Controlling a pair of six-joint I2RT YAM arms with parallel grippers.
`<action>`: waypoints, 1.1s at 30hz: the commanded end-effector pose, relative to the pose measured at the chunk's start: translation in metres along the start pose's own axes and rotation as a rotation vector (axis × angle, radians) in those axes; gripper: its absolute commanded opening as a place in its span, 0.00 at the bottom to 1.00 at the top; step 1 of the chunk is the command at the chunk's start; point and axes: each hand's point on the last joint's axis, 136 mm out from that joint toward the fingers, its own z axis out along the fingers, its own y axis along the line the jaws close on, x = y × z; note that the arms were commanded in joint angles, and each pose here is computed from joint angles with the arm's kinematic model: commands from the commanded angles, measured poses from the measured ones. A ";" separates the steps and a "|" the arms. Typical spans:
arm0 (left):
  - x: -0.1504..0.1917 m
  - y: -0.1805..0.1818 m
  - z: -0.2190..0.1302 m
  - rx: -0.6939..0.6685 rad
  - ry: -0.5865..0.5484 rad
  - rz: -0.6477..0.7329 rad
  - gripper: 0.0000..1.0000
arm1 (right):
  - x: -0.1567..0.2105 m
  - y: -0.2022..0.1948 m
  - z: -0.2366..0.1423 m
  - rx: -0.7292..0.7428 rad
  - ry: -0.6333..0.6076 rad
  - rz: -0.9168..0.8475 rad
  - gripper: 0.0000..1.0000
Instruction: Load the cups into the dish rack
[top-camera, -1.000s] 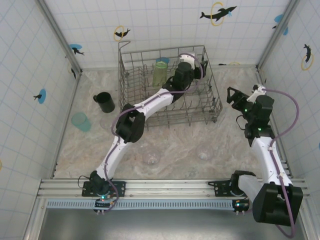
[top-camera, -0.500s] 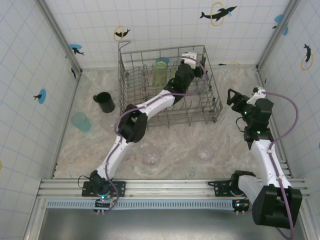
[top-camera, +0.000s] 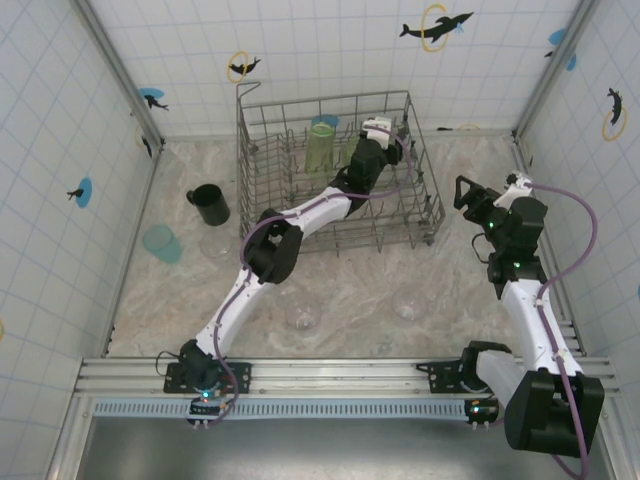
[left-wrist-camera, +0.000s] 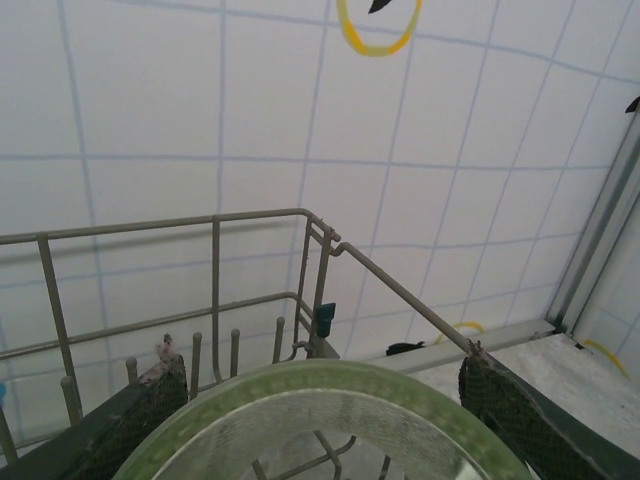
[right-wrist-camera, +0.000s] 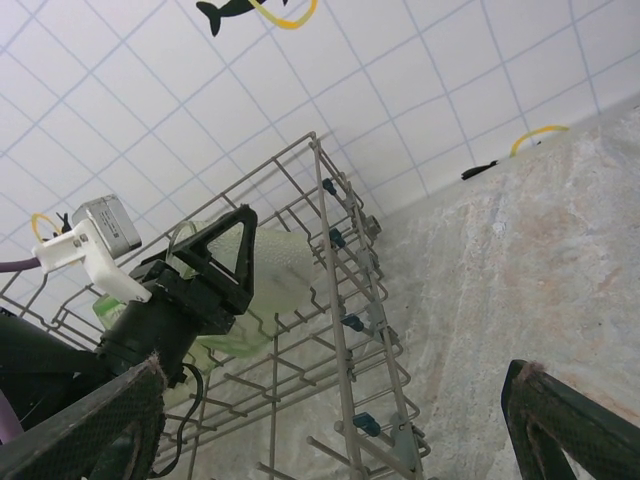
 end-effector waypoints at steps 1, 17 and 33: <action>-0.009 0.018 0.005 -0.048 -0.070 -0.011 0.11 | -0.003 0.000 -0.001 -0.011 -0.026 -0.008 0.90; 0.010 0.019 0.008 -0.021 -0.070 -0.052 0.72 | -0.001 0.001 0.001 -0.022 -0.018 0.003 0.90; -0.013 0.001 -0.001 0.009 -0.122 -0.030 0.93 | 0.000 0.001 0.003 -0.031 -0.014 0.013 0.90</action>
